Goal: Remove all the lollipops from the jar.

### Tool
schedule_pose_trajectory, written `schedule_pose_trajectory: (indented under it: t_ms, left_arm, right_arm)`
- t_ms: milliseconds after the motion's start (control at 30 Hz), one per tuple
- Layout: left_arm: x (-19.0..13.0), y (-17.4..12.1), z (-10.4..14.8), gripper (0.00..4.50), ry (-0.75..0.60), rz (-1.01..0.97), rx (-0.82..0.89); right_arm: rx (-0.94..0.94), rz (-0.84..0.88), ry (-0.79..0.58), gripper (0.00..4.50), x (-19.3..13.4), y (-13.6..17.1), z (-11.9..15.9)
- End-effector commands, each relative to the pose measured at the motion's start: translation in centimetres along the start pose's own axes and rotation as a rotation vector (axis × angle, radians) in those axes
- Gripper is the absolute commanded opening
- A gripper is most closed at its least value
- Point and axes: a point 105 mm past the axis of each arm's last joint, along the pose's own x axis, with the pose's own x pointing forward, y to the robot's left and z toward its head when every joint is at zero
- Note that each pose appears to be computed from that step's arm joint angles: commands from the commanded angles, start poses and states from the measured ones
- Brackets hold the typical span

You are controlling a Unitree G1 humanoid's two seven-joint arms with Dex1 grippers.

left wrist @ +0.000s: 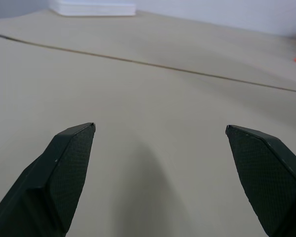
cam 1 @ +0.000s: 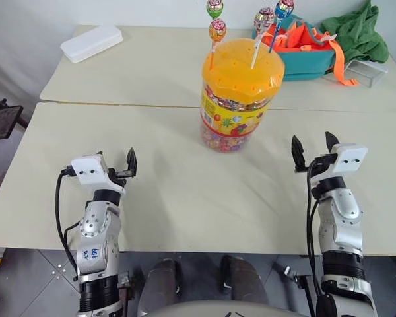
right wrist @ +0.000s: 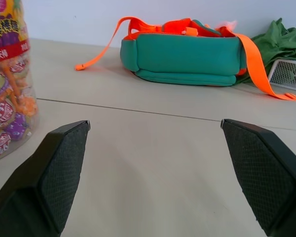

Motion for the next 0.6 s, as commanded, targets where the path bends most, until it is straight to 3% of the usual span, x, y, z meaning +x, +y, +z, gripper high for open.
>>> schedule_pose_trajectory:
  t_ms: [33, 267, 433, 600]
  left_arm:
    - [0.1, 0.3, 1.3, 4.5, -0.035, -0.033, 0.047]
    - [0.6, 0.1, 4.7, 4.5, -0.115, -0.452, -0.035]
    - [0.8, -2.7, 10.5, 4.5, -0.128, -0.966, -0.164]
    - [3.3, -5.9, 14.6, 4.5, -0.201, -1.138, -0.233]
  right_arm:
    - [-0.02, 0.063, -0.064, 4.46, 0.2, 0.2, 1.7]
    - [0.042, 0.393, -0.208, 4.46, -2.1, 2.2, 7.8]
    - [0.059, 0.481, -0.424, 4.46, -5.5, 2.2, 15.4]
    - [0.073, 0.488, -0.502, 4.46, -7.1, 3.9, 19.0]
